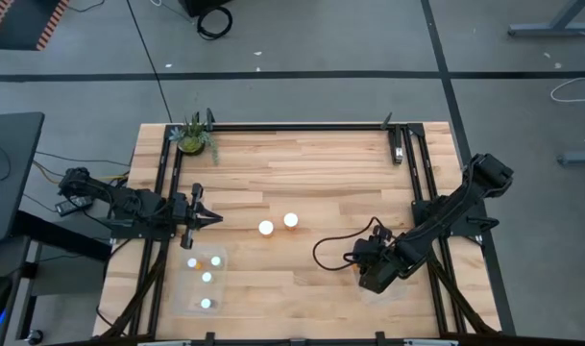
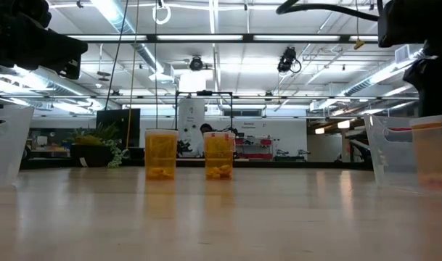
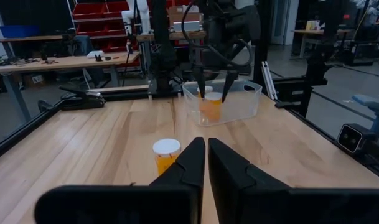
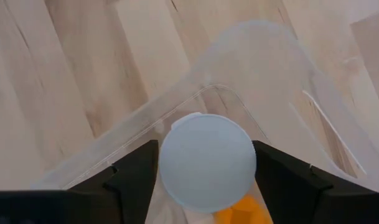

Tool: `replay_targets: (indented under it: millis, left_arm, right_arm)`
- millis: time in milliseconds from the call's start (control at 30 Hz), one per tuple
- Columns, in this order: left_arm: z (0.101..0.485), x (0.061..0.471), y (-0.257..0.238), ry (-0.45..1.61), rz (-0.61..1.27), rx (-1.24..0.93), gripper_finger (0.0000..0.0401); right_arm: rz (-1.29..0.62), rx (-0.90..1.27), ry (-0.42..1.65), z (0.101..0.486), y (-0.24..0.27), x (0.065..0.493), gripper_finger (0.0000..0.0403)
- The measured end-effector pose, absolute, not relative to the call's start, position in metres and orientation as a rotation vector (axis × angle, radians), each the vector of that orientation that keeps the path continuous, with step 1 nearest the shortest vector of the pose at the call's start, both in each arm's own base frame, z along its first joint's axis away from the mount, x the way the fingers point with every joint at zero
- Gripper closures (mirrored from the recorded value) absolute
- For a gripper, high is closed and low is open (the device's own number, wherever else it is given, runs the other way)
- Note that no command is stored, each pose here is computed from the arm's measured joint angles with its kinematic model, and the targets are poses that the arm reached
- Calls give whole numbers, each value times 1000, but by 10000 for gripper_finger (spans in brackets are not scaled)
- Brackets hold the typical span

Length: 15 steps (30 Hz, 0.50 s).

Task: Pick and place medicine bottles into bin by pill shape (circle, oval)
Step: Put the large orange pill bottle into the right transparent bin

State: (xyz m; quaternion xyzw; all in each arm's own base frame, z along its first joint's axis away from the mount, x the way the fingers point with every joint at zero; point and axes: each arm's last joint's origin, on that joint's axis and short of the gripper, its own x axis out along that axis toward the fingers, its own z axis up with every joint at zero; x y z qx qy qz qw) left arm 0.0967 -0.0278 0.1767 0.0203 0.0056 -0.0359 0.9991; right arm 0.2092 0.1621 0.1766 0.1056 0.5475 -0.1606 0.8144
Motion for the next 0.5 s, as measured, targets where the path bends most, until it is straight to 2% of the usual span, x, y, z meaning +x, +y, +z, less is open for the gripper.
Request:
replay_targets:
  millis: [267, 500]
  left_arm:
    - [177, 97, -28, 11, -72, 41, 369]
    - [177, 97, -28, 11, -72, 41, 367]
  right_arm:
    - [-348, 278, 1129, 205, 156, 218, 131]
    - [-322, 148, 991, 240, 153, 240, 133]
